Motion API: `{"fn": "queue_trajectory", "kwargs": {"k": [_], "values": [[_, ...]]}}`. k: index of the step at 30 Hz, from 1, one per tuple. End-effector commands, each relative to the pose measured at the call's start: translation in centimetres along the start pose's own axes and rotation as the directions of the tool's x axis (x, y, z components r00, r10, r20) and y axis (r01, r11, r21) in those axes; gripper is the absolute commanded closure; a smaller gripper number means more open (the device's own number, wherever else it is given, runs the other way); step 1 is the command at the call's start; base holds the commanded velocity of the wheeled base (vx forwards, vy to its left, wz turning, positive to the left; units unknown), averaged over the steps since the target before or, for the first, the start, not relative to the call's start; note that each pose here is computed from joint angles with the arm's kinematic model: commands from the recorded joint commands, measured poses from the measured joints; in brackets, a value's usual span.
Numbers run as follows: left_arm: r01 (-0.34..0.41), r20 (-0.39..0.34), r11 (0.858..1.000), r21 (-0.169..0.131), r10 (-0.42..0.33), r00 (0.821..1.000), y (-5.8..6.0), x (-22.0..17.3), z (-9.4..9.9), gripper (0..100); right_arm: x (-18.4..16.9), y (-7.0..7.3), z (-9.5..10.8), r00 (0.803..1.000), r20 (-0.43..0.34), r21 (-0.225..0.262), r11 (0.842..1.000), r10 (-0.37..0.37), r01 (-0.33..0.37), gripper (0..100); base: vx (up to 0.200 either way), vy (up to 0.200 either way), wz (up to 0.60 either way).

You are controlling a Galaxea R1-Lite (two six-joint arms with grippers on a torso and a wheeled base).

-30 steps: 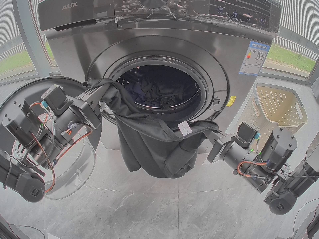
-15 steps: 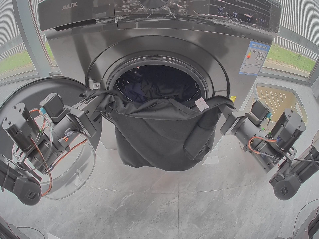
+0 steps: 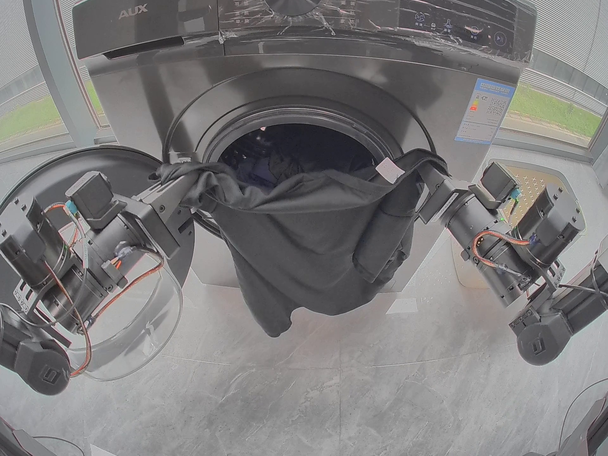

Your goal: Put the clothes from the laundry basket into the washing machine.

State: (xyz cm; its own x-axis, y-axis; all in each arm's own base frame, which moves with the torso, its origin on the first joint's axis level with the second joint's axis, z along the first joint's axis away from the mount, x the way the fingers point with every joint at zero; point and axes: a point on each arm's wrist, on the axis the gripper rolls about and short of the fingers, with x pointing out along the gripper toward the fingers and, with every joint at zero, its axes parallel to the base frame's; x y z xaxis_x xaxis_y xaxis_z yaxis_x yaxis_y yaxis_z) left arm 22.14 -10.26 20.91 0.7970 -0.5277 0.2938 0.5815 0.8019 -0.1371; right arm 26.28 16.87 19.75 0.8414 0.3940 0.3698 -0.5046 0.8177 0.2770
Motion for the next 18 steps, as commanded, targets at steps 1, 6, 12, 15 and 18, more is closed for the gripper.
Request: {"fn": "queue_trajectory", "kwargs": {"k": [1, 6, 12, 15, 18], "values": [[-0.001, 0.035, 1.000, -0.003, 0.001, 0.999, 0.0, 0.2, 0.8, 100, 0.2, -0.4, 0.0, 1.000, 0.006, -0.006, 1.000, -0.012, 0.012, 100, 0.000, 0.000, 0.00], [-0.008, 0.055, 1.000, -0.002, 0.008, 0.998, 0.1, 0.3, 1.1, 100, 0.6, -1.0, 0.7, 0.999, 0.035, -0.011, 1.000, -0.026, 0.026, 100, 0.000, 0.000, 0.00], [-0.037, 0.072, 0.999, 0.007, 0.036, 0.997, 1.0, 0.5, 1.5, 100, 0.6, -2.9, 1.1, 0.997, 0.040, -0.036, 0.997, -0.067, 0.069, 100, 0.000, 0.000, 0.00], [-0.039, 0.077, 0.999, 0.008, 0.038, 0.996, 1.0, 0.5, 1.6, 100, 0.6, -3.0, 1.0, 0.997, 0.037, -0.037, 0.997, -0.068, 0.069, 100, 0.000, 0.000, 0.00], [-0.039, 0.074, 0.999, 0.008, 0.039, 0.997, 1.1, 0.5, 1.6, 100, 0.6, -2.6, 0.9, 0.998, 0.033, -0.032, 0.998, -0.056, 0.057, 100, 0.000, 0.000, 0.00]]}}
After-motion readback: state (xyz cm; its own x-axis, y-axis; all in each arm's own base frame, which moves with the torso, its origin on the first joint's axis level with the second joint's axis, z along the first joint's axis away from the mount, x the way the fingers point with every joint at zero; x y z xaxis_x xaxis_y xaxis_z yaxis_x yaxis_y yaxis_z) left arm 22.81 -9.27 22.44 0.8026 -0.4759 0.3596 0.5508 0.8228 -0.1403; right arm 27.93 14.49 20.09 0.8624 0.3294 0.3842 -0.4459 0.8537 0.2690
